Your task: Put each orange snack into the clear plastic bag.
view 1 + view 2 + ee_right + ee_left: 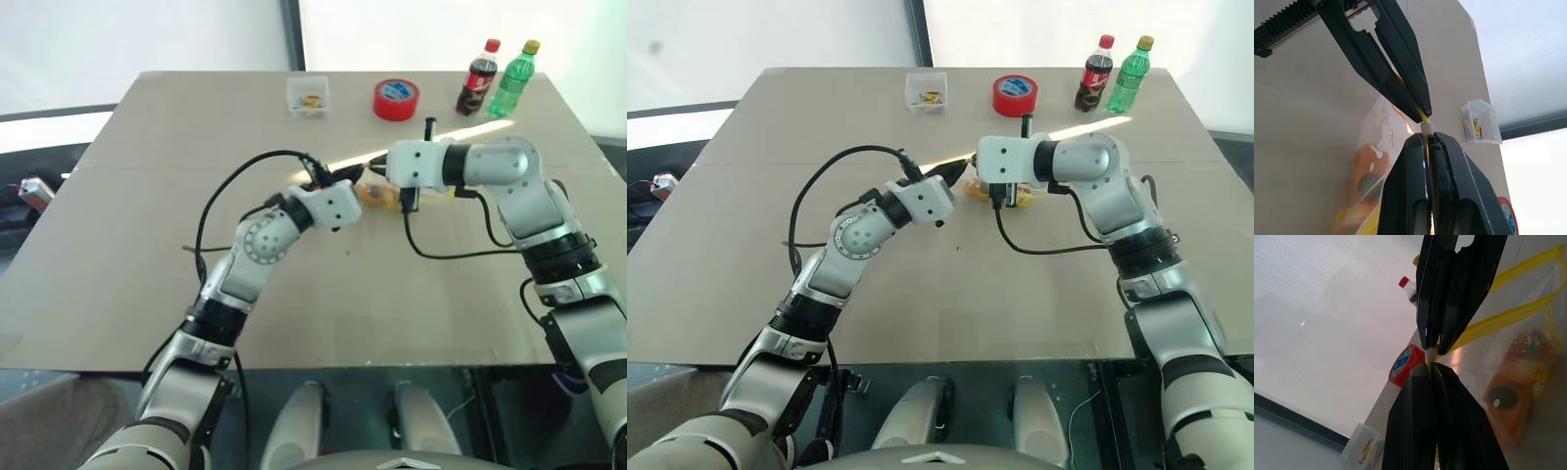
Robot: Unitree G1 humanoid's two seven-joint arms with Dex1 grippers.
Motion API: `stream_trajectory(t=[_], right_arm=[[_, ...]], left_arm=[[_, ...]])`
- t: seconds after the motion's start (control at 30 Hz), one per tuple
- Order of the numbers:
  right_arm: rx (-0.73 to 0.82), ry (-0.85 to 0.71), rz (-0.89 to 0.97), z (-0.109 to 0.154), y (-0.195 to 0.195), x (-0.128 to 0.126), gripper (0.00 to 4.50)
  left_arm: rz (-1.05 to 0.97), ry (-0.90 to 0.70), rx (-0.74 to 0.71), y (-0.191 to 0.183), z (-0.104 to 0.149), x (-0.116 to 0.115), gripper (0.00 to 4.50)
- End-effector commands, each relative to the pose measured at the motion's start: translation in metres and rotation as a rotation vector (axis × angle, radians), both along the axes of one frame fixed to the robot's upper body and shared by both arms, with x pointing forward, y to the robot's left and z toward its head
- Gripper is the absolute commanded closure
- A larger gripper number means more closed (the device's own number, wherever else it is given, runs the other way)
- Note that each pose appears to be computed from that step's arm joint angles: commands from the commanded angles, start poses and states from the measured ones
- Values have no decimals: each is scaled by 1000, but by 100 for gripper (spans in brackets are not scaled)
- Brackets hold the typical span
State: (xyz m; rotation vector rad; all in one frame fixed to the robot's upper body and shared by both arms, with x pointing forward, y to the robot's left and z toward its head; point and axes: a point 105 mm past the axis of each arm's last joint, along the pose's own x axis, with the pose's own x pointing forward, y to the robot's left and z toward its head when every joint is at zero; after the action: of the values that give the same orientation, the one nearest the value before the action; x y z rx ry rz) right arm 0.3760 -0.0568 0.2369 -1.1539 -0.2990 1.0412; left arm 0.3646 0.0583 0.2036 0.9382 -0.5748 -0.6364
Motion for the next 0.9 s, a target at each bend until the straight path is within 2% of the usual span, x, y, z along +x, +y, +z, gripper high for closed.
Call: stream_trajectory(t=[0.03, 0.67, 0.9], right_arm=[[1, -60, -9, 17, -2, 1, 440], [-120, -57, -155, 7, -40, 16, 440], [-170, 3, -234, -3, -64, 18, 440]], left_arm=[[-45, -52, -12, -9, 13, -8, 450], [-49, -49, -15, -11, 12, -7, 450], [-46, -50, -15, -10, 12, -7, 450]])
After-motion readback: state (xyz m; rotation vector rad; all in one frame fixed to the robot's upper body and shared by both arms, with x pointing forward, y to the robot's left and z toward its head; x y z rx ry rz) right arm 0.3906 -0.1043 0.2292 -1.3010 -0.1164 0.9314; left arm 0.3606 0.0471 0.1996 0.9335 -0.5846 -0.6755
